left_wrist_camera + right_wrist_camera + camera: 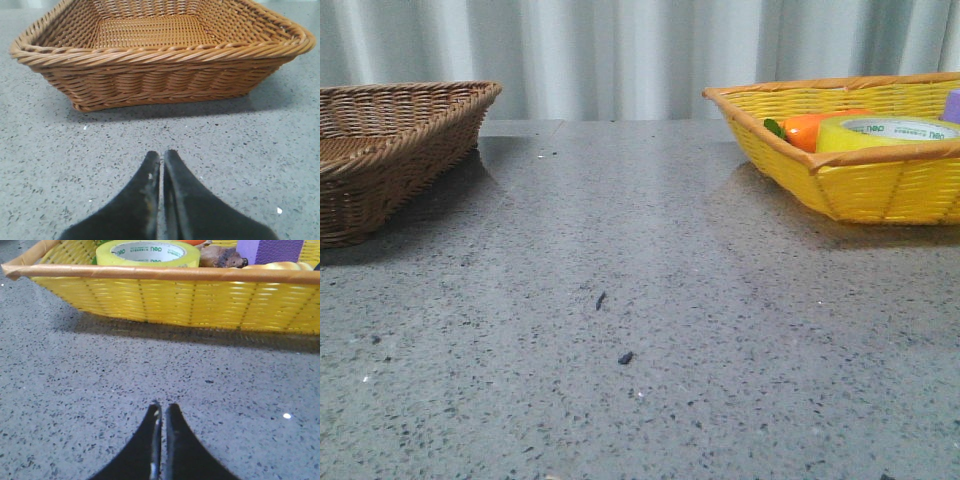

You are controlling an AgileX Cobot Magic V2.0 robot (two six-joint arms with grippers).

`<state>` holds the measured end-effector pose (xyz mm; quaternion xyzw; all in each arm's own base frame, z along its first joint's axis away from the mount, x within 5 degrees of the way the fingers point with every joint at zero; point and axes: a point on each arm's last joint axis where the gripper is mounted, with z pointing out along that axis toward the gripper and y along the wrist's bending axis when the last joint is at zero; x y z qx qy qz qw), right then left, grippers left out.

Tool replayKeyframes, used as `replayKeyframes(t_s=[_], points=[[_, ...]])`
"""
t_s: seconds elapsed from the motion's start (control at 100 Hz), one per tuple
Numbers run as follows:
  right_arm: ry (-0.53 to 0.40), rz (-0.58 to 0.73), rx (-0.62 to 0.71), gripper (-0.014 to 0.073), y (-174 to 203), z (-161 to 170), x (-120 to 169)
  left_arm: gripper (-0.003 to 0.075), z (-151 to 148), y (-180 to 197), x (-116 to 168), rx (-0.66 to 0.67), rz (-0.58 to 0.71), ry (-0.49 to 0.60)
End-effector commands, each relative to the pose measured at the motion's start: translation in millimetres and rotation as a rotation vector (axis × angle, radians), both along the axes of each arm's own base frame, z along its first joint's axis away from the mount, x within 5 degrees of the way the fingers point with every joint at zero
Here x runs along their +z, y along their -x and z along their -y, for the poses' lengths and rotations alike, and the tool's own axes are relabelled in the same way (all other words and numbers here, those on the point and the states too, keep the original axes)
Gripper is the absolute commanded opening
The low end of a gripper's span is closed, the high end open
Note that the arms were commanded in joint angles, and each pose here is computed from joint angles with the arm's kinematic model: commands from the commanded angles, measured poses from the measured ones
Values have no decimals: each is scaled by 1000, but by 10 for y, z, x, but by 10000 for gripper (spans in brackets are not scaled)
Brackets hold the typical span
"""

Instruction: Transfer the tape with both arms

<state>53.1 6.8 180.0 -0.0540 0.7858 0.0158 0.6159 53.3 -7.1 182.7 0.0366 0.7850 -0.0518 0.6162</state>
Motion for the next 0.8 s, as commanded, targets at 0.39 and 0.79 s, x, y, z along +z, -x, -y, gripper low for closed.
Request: replayKeyframes(t_s=[0.39, 0.79], points=[[12, 145, -27, -62, -20, 24, 67, -20, 1, 1, 70, 5, 107, 43], [-182, 287, -62, -62, -24, 39, 209, -20, 39, 0, 200, 13, 176, 511]])
